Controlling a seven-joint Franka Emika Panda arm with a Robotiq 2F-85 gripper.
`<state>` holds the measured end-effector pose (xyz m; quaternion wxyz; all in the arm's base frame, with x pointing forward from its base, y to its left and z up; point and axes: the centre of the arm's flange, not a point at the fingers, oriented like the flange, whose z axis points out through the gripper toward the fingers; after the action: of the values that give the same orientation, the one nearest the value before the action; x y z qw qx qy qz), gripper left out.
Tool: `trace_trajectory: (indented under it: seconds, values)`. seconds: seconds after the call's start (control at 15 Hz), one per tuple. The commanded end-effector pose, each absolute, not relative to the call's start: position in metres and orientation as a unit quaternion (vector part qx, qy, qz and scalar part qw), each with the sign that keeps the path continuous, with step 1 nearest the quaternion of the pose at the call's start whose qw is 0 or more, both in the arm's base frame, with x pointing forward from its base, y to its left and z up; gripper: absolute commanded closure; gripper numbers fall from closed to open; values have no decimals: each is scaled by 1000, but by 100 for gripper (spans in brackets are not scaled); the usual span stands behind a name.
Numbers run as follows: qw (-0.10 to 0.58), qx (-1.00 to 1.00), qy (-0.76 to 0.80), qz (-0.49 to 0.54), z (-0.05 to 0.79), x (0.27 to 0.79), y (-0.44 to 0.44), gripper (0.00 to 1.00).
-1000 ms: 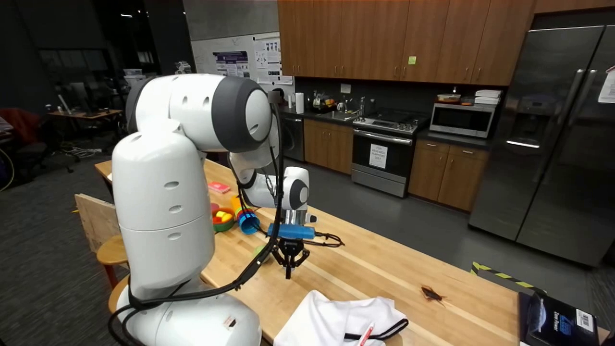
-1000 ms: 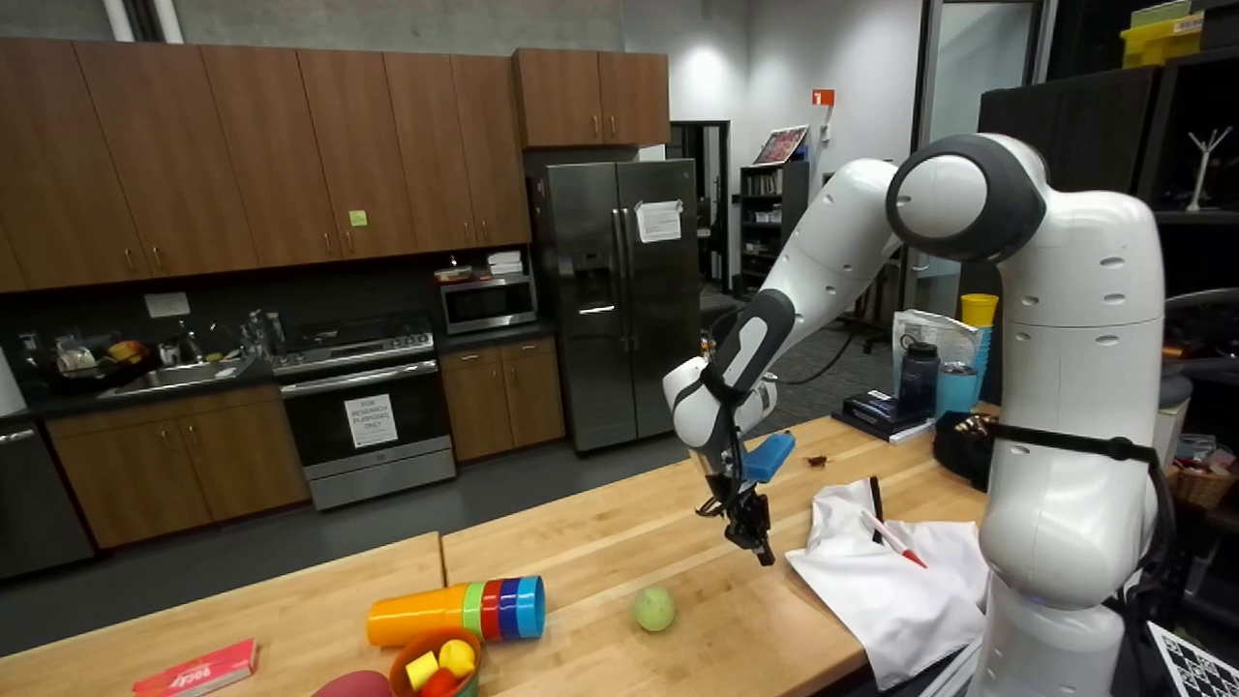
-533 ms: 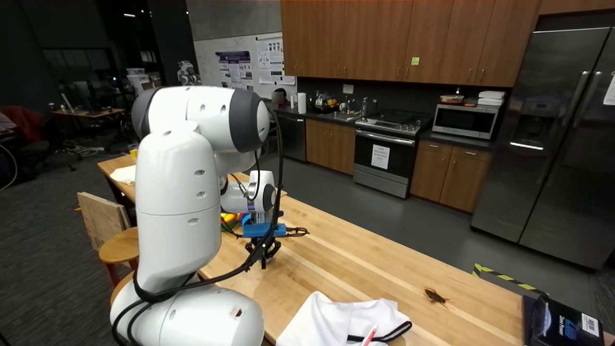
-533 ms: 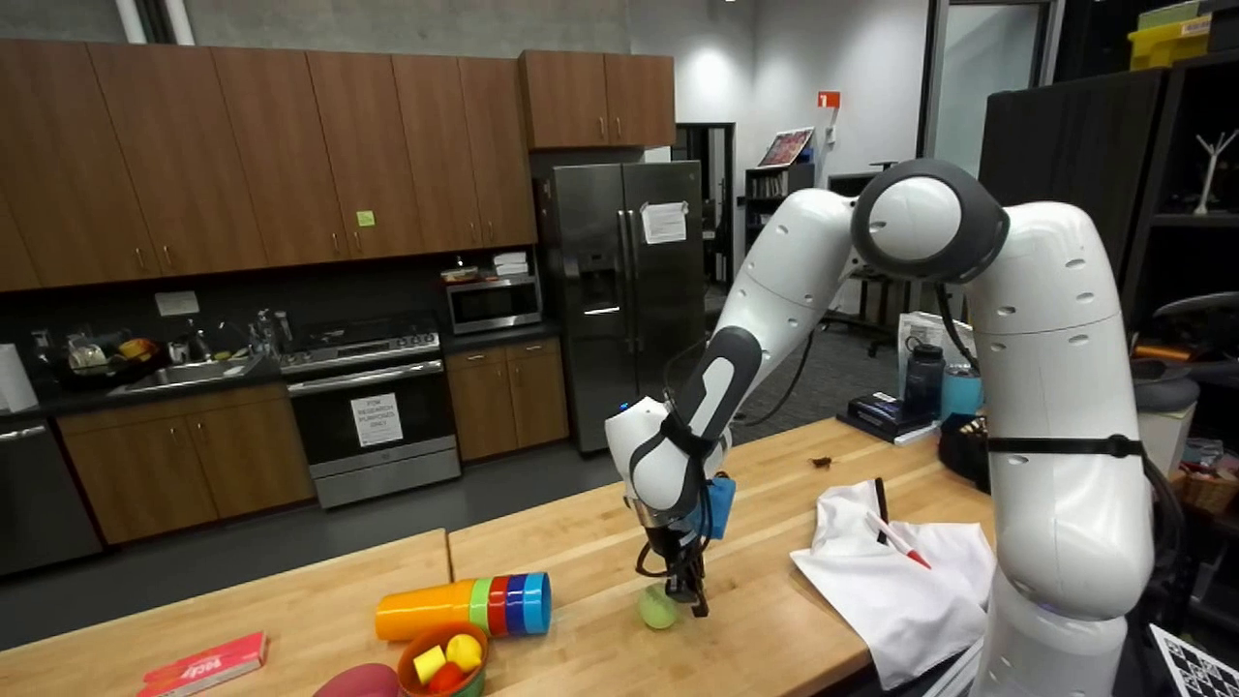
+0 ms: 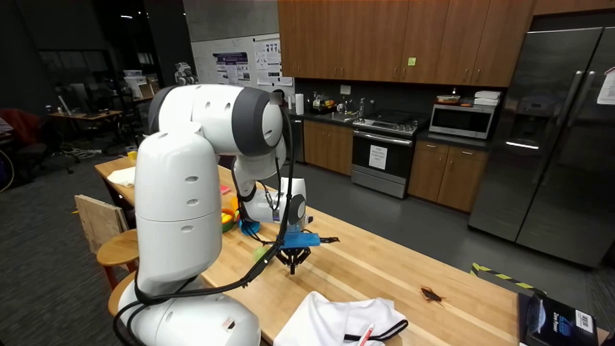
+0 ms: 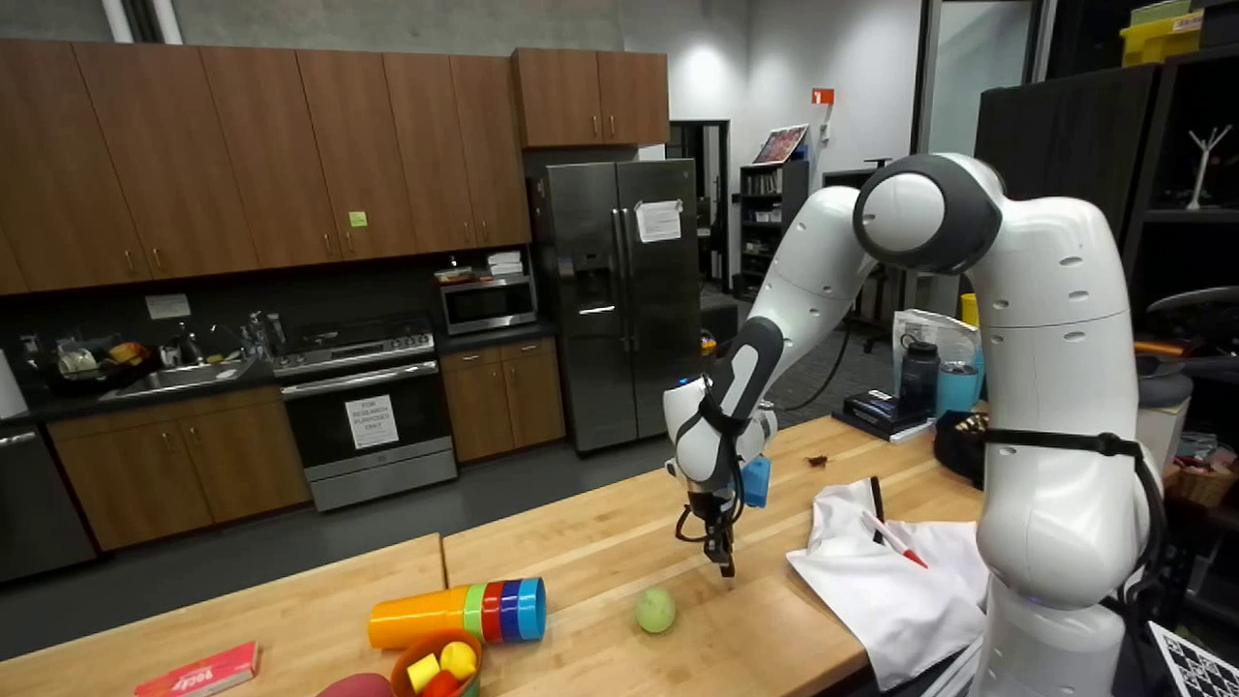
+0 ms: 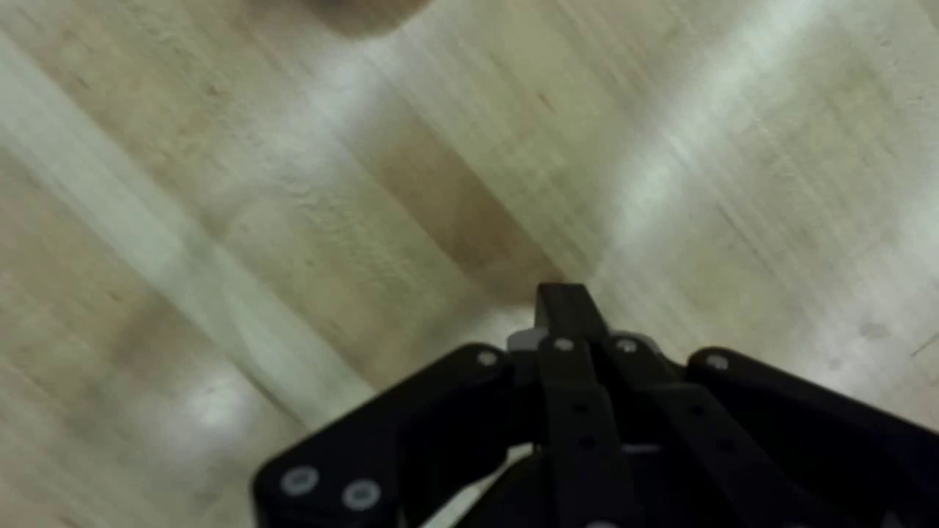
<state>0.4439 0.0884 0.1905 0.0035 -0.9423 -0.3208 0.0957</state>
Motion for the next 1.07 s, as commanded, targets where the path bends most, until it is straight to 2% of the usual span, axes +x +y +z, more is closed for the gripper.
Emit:
trace_trajectory:
  seconds: [0.0,0.13,0.2,0.27,0.53,0.87,0.93,1.0]
  values:
    - [1,-951,-307,43,209,434,52,100]
    - [-2,-954,-297,38,210,439,44,100]
    - [-8,-954,-295,54,212,439,43,74]
    - [-1,-954,-296,53,200,446,50,98]
    - [-2,-955,-293,53,201,445,47,75]
    - [-2,-955,-293,53,201,445,47,74]
    - [-2,-955,-293,53,202,445,47,49]
    - [-1,-957,-288,47,199,442,43,47]
